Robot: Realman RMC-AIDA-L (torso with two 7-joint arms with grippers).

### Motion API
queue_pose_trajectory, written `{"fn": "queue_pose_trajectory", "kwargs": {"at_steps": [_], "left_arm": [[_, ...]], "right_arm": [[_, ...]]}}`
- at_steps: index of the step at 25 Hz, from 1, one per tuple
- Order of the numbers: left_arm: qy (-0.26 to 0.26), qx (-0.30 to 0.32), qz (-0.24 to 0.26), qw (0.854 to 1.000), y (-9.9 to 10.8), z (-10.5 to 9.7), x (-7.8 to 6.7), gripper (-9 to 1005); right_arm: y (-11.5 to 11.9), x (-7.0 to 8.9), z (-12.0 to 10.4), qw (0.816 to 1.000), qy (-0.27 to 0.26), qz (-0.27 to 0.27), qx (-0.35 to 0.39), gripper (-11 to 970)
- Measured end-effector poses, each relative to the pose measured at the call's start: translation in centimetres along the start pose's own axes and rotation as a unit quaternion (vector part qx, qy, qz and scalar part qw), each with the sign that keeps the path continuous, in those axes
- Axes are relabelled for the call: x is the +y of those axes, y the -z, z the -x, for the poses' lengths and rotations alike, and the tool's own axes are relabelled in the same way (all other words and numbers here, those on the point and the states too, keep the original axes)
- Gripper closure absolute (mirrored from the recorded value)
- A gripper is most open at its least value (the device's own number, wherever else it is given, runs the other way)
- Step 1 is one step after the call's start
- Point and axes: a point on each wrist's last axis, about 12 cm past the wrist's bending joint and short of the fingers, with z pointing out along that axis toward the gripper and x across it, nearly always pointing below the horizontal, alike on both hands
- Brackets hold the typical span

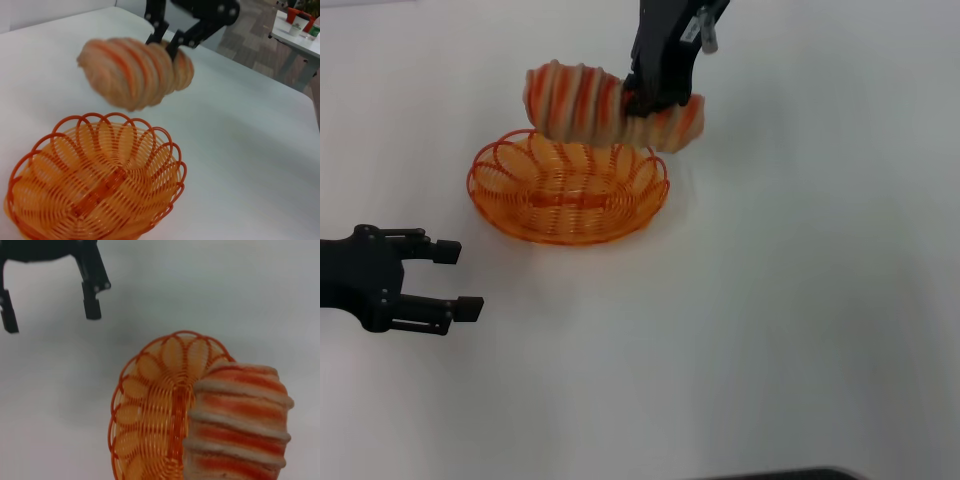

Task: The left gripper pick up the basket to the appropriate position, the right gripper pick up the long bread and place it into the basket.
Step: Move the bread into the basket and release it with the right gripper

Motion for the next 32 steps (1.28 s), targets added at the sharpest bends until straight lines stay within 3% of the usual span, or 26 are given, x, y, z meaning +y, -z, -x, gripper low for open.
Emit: {"fn": "queue_pose_trajectory", "kwargs": {"at_steps": [15,32], "left_arm": [[-0.001,-0.003,-0.003,1.0,-0.5,0.2,0.0,143],[0.003,-0.005,-0.006,1.0,-0.8,0.1,0.0,144]], "right_arm": [[-2.8,0.2,0.5,0.999,0.023,0.02,-0.03,795],[-3.0,0.5,0.5,0.999,0.018,0.031,-0.04,780]]}}
